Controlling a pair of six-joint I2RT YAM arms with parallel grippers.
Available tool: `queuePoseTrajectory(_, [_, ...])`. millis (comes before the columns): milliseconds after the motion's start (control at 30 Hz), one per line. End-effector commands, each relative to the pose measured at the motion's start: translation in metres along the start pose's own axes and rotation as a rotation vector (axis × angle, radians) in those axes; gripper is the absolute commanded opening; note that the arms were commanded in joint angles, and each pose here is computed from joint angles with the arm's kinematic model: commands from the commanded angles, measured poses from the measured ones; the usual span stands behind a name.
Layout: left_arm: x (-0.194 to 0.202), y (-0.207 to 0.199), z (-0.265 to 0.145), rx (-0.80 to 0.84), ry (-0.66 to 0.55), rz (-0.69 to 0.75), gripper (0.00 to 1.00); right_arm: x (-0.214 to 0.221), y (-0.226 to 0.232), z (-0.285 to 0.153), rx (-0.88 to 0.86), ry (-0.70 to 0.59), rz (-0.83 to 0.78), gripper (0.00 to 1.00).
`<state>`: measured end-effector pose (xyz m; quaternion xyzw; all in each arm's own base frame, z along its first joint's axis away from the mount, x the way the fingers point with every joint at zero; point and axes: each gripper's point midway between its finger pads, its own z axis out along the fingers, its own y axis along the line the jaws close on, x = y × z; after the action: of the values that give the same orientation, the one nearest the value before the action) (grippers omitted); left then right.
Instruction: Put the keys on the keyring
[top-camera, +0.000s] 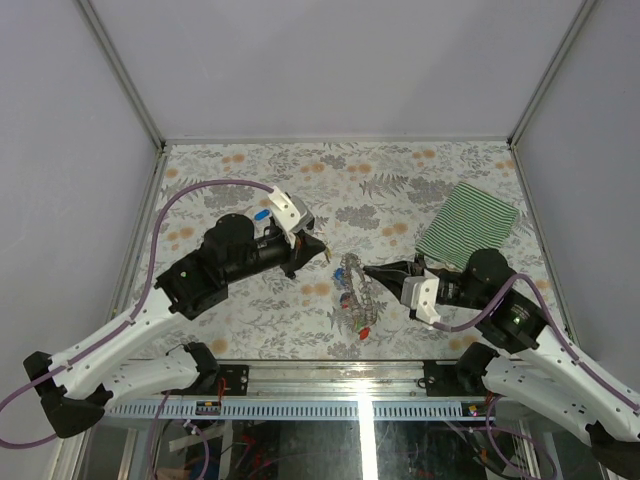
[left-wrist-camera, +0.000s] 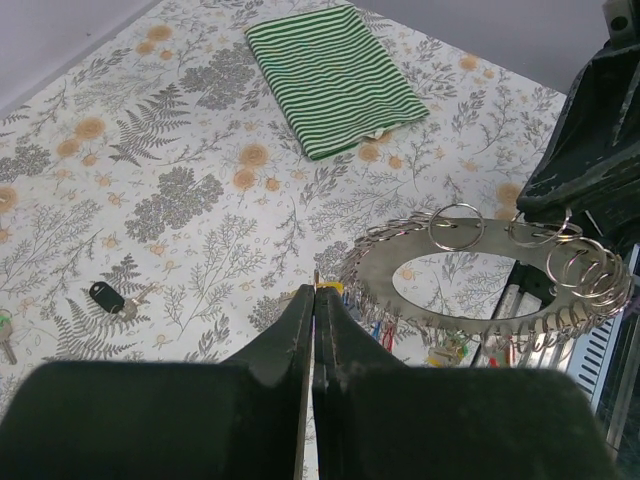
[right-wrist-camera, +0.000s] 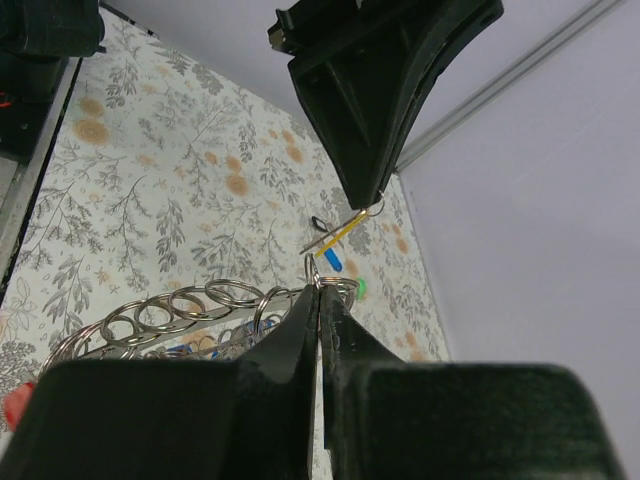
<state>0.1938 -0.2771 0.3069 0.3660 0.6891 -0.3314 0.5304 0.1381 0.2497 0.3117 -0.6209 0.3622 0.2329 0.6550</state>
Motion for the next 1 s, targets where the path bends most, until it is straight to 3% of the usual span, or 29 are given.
queuePoseTrajectory(0, [-0.023,-0.010,-0.002,0.052,-0.081,0.048,0.00,-0.052,-0.035,-0.003,0.094,-0.151,-0.100,0.00])
queuePoseTrajectory(433, [-0.038,-0.031,-0.018,0.154,-0.163,0.048,0.00,-0.054,-0.047,0.012,0.110,-0.130,0.218,0.00])
queuePoseTrajectory(967, [-0.057,-0.054,-0.029,0.266,-0.233,-0.048,0.00,-0.056,-0.068,0.016,0.212,-0.128,0.464,0.00])
